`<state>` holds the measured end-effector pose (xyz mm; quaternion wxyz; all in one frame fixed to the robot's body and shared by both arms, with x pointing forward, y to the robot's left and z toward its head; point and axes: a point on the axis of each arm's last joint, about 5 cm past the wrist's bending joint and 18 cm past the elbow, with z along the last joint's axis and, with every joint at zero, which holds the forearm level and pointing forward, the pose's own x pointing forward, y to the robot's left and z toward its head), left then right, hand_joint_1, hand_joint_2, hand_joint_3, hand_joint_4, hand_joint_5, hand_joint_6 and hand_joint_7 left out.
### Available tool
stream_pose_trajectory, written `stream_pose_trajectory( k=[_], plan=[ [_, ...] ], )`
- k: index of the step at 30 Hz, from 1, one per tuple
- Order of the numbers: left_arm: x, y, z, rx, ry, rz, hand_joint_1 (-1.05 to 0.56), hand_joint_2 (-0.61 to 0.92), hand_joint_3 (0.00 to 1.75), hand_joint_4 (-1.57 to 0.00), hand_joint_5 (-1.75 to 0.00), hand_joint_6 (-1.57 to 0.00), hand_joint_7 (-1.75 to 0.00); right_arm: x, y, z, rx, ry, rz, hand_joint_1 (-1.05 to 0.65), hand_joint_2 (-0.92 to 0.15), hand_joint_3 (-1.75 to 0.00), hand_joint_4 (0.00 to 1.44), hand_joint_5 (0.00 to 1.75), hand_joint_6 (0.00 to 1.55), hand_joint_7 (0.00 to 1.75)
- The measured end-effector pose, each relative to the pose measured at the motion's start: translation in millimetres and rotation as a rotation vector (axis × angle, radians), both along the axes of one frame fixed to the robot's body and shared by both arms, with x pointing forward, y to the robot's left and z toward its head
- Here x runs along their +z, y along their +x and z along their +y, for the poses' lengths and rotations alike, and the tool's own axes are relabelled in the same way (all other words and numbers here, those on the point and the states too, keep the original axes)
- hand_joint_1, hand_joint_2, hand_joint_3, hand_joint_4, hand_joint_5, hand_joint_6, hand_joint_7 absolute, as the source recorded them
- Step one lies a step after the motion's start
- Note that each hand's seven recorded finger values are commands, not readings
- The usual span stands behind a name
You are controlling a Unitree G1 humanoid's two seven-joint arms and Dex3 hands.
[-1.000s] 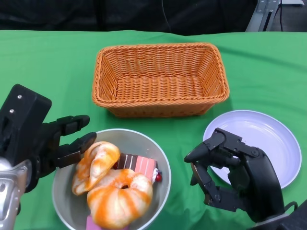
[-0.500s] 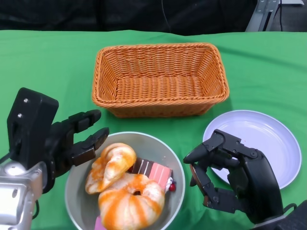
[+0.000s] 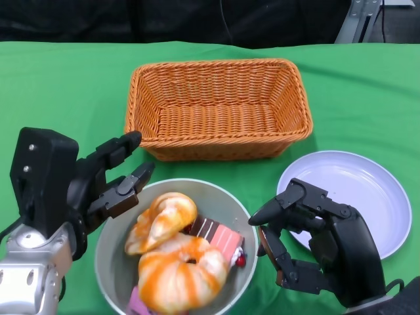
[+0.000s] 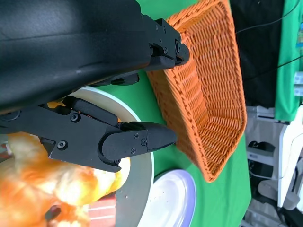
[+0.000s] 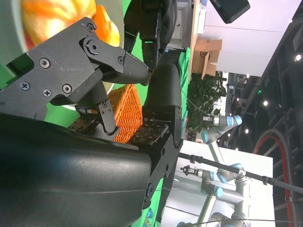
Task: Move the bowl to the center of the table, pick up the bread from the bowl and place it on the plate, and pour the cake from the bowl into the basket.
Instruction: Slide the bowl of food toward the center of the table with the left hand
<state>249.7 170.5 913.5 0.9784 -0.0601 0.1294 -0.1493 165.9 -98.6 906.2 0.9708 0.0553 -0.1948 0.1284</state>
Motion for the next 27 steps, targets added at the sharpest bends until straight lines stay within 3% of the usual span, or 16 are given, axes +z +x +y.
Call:
stream_pose_trajectory(
  k=[15, 27],
  plan=[
    [-3.7, -1.0, 2.5, 0.027, 0.042, -0.035, -0.52, 0.92, 0.52, -0.38, -0.03, -0.24, -0.02, -2.3, 0.0, 0.5, -0.001, -0.003, 0.012, -0.17, -0.48, -1.05, 0.78, 1.53, 0.76, 1.2],
    [3.9, -4.1, 15.0, 0.032, 0.293, -0.079, -0.49, 0.92, 0.54, -0.41, -0.03, -0.24, -0.01, -2.2, 0.0, 0.4, -0.004, -0.002, 0.012, -0.15, -0.49, -1.04, 0.77, 1.53, 0.75, 1.2]
  ],
)
